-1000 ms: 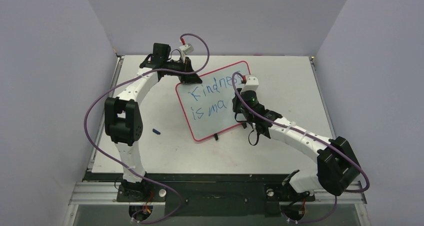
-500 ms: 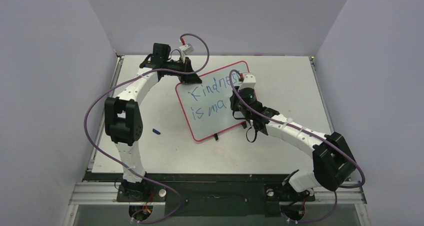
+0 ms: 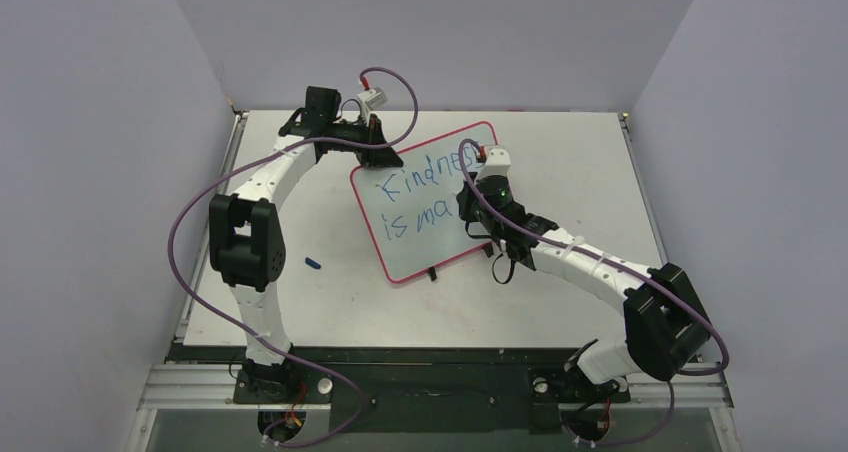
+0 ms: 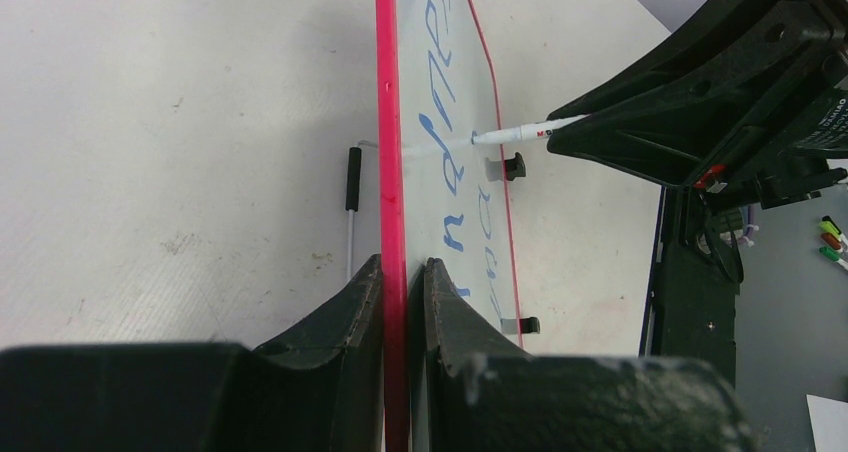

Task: Write a sentence on the whiteboard

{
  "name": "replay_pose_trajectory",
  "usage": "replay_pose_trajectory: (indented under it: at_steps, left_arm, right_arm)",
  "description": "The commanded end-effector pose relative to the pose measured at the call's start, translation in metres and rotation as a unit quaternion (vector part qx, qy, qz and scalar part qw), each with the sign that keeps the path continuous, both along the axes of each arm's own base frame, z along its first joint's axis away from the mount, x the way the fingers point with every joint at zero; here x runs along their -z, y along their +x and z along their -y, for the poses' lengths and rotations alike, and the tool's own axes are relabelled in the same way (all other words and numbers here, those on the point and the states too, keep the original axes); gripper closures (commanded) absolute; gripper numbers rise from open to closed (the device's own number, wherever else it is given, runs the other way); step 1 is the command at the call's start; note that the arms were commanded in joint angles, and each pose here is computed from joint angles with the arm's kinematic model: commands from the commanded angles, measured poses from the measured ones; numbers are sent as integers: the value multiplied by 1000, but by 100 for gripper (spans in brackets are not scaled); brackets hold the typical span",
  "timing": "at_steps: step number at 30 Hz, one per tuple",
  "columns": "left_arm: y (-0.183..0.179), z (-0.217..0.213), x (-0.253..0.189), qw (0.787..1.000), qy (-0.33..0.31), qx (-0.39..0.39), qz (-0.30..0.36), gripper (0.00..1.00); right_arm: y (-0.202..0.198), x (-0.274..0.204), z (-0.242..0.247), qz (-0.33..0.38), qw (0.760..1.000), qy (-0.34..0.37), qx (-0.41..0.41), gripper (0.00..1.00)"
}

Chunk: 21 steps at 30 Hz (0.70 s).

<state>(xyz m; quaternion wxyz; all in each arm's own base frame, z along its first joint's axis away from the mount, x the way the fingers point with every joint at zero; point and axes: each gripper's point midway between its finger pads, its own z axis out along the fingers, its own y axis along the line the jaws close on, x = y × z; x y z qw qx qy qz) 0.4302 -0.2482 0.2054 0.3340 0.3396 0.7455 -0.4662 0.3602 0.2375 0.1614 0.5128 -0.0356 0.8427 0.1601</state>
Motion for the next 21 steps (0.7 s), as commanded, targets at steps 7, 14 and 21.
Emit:
replay_pose_trajectory:
  at_steps: [7,14,21]
  left_arm:
    - [0,9,-10,998,-5,29,59,100]
    - [0,9,-9,998,-4,29,59,100]
    - [0,10,-9,998,-4,30,59,100]
  right_arm:
    - [-21,27,-1,-25,1000,5,-16,100]
    - [-27,32,9,-29,1000,-7,-8,100]
    - [-17,22,23,-19,999,-24,21,100]
